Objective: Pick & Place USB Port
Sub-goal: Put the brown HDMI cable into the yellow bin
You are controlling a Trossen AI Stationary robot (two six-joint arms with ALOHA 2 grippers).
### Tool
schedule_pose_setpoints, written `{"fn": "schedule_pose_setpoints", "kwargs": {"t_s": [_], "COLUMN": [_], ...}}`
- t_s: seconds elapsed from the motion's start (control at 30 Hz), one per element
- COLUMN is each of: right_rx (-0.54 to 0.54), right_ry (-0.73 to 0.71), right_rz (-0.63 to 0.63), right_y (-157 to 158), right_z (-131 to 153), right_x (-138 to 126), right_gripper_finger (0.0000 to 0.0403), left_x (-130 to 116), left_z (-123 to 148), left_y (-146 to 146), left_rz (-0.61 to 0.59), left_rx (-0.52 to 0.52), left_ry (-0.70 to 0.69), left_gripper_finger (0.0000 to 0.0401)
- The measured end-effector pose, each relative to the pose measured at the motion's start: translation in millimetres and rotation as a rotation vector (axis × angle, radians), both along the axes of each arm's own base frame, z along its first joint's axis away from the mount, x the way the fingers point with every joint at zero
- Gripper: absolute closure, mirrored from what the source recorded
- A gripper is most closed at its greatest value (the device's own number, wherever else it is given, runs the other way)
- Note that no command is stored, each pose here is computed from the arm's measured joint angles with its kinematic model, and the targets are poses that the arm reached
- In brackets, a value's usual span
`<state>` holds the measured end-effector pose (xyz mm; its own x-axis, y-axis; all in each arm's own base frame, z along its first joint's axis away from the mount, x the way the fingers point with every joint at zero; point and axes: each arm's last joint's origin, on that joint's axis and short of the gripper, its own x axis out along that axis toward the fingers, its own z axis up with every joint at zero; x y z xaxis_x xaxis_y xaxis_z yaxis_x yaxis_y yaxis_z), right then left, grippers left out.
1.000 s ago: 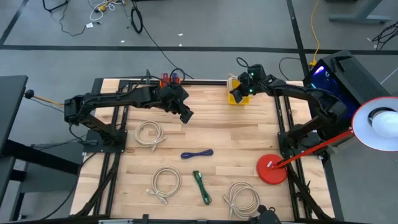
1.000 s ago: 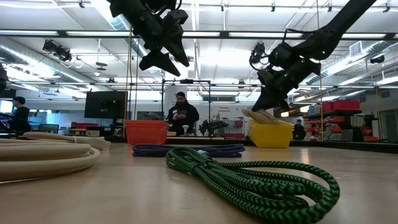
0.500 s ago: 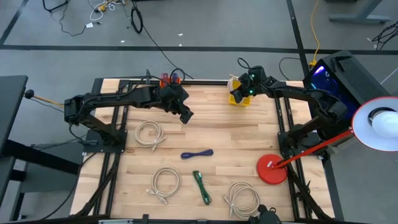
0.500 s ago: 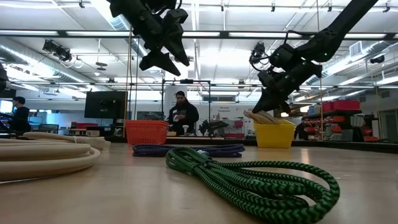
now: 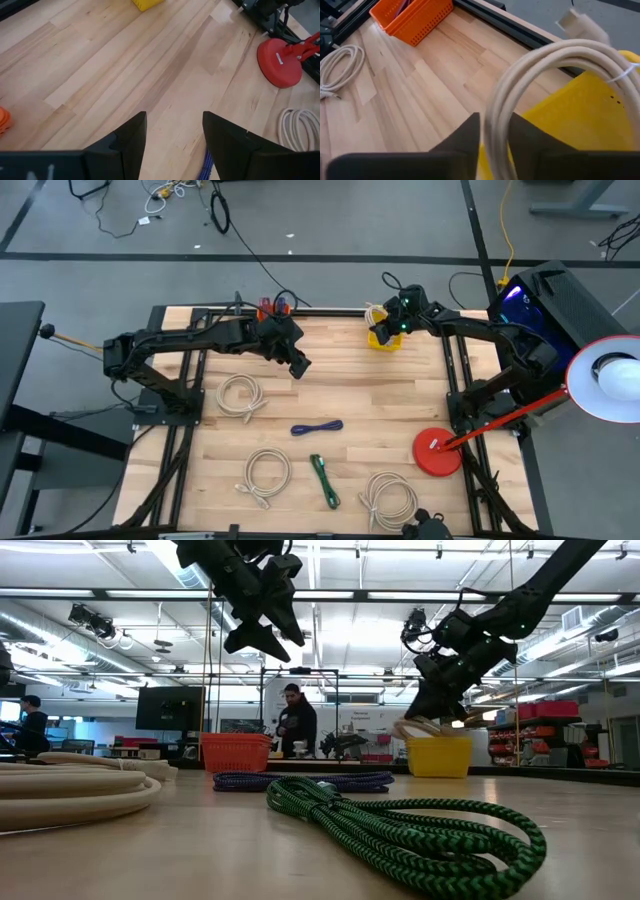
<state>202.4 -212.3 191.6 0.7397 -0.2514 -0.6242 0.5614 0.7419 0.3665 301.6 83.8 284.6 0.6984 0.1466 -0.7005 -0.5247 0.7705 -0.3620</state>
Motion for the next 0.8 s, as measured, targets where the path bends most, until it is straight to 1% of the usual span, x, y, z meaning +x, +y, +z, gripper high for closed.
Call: {"fn": "schedule_pose_setpoints", "kwargs": {"t_s": [0.13,0.27,0.37,0.47,0.63,0.8], "right_rx": [0.005,0.028,0.022,-0.009,-0.019,-0.026], "right_ry": [-0.004,-0.029,-0.034,-0.017,-0.004,-0.002], "right_rz": [0.0,0.023,0.03,0.005,-0.015,-0.001], "right_y": [0.0,1.2,3.4,2.6,1.5,1.8], "right_z": [0.3,1.2,2.7,3.6,3.5,3.5], "right_x": [0.2,1.1,3.4,3.2,2.0,2.0], "right_gripper_finger": [0.0255,0.0231,0.0226,0.0228,0.0228,0.0214], "left_x": [0.0,0.0,0.0,0.0,0.0,0.1], "left_z": [0.0,0.0,0.0,0.0,0.0,-0.1], "left_y": [0.0,0.0,0.1,0.1,0.1,-0.1], "left_rz": [0.001,0.001,0.002,0.002,0.004,0.002], "left_rx": [0.001,0.002,0.003,0.003,0.001,-0.001], "left_ry": [0.0,0.0,0.001,0.0,0.0,0.0], "left_gripper_finger": [0.0202,0.0202,0.0202,0.0202,0.0202,0.0202]}}
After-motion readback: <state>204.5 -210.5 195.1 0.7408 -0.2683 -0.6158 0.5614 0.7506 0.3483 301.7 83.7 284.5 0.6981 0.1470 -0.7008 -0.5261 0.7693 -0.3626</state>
